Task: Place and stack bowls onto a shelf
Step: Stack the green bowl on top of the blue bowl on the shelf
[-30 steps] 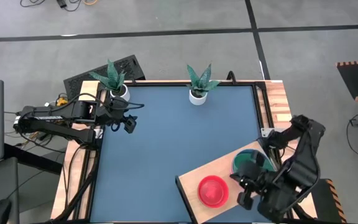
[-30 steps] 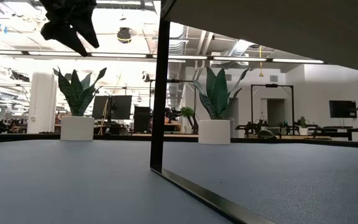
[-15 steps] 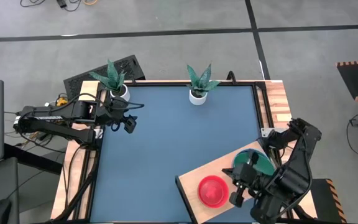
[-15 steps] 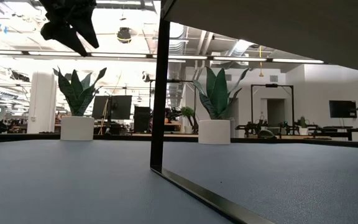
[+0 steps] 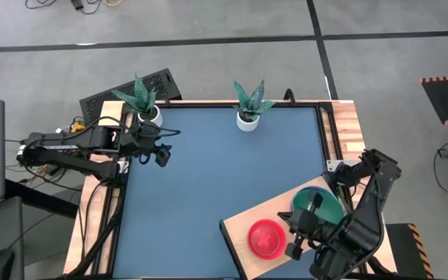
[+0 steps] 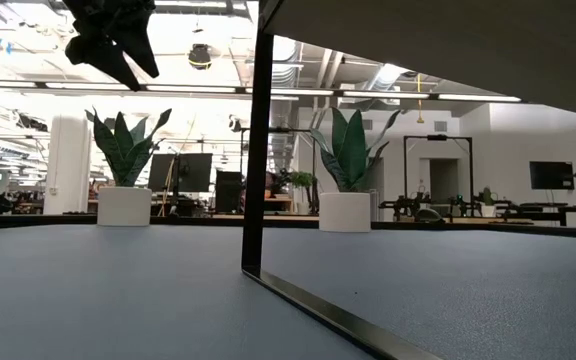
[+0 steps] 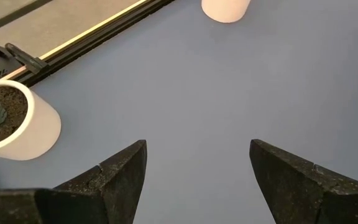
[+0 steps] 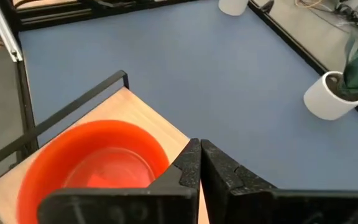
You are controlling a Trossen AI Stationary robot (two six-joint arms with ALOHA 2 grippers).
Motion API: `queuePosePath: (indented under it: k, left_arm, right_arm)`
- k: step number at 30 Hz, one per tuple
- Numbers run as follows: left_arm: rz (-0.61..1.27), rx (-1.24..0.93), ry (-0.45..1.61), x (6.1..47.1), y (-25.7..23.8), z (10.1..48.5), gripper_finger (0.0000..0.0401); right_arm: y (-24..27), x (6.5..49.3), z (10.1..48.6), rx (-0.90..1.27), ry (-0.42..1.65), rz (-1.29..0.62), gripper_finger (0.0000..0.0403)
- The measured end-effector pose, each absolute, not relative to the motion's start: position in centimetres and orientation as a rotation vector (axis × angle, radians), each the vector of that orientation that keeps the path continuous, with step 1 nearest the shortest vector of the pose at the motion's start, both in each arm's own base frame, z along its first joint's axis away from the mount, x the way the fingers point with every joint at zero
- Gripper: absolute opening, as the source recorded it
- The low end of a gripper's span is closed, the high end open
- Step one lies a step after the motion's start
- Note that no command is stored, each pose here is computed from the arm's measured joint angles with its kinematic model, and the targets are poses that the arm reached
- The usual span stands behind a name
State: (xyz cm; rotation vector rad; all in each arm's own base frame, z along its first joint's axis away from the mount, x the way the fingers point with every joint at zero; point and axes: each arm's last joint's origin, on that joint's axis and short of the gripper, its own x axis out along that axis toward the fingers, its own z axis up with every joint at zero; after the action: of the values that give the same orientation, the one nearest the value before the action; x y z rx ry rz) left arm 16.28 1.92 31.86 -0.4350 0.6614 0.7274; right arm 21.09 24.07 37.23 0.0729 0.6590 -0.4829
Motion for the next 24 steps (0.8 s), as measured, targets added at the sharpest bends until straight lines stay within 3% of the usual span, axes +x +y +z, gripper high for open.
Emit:
queuePosePath:
  k: [9, 13, 24]
  left_arm:
    - [0.726, -0.429, 0.663, 16.3, 1.9, 31.9, 0.0269]
    - [0.726, -0.429, 0.663, 16.3, 1.9, 31.9, 0.0269]
    - [0.73, -0.438, 0.659, 16.3, 1.9, 31.9, 0.0269]
  right_arm:
    - [24.1, 21.3, 36.2, 0.08, 0.626, -0.517, 0.0027]
    - [24.1, 21.3, 37.8, 0.054, 0.534, -0.5, 0.0028]
    - [24.1, 18.8, 40.1, 0.066, 0.584, -0.389, 0.0023]
